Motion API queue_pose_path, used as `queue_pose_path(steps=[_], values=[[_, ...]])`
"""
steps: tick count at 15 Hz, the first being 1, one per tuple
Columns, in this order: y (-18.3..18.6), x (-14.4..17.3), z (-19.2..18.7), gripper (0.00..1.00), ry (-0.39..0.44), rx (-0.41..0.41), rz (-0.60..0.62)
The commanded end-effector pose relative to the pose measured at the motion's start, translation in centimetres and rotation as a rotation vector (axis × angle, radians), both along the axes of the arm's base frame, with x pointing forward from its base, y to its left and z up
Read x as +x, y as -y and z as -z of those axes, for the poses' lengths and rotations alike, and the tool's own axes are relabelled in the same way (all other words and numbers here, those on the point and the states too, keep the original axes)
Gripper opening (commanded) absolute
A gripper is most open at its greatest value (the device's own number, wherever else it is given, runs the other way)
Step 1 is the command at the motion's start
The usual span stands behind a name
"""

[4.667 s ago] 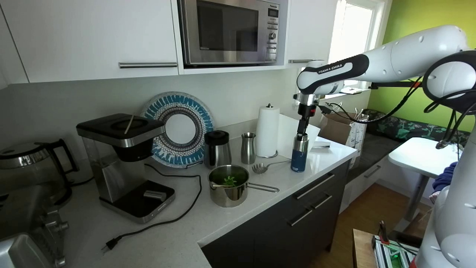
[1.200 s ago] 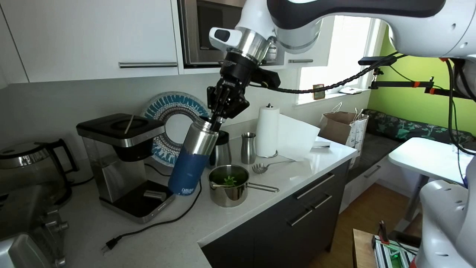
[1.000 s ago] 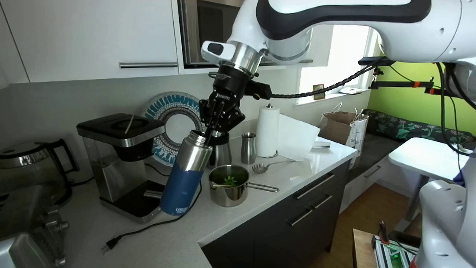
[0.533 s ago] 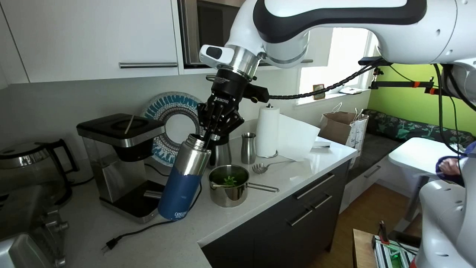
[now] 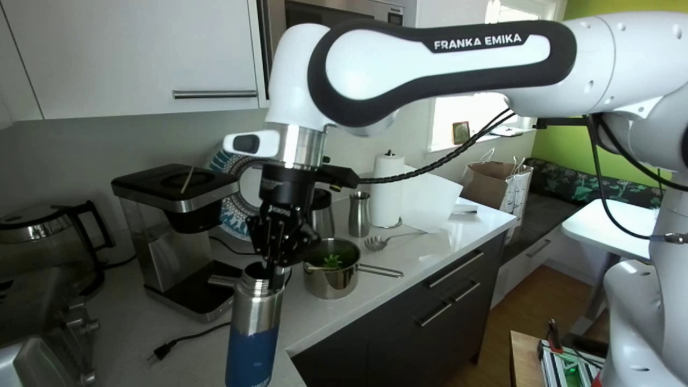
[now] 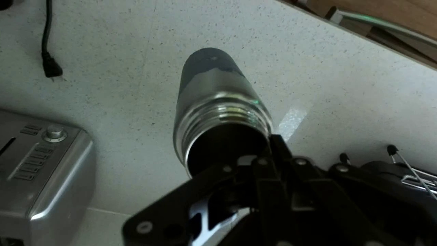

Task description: Move the open flask to the left near the toaster

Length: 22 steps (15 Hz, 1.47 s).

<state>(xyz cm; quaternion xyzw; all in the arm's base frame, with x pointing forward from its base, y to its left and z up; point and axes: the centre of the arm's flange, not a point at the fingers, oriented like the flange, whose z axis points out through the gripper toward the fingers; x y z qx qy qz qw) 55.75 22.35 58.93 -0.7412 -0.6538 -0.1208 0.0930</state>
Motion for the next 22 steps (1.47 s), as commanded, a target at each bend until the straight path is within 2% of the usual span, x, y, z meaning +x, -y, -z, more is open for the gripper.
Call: queue_pose_path(steps=[1,2,3,4,7,8,9,12,19,20,22], values=[[-5.5,3.3,-0.1,0.02,0.066,-0.12,0.02],[-6.2,3.7,0.2,0.02,0.077,-0.132,0.027],[-6.7,4.5,1.0,0.02,0.037,-0.071,-0.015],[-5.4,1.8,1.3,0.07,0.045,-0.096,0.0],[-6.3,3.3,2.4,0.07,0.035,-0.082,-0.006],[-6.2,3.5,2.5,0.02,0.034,-0.08,-0.005],[-6.0,4.1,3.1,0.02,0.055,-0.075,0.062],[-6.7,5.4,3.2,0.02,0.073,-0.053,0.143],[-8.5,9.3,3.0,0.02,-0.017,-0.042,0.21],[-8.6,9.6,3.2,0.02,-0.034,-0.048,0.216],[-8.8,9.9,3.8,0.02,-0.057,-0.12,0.247]])
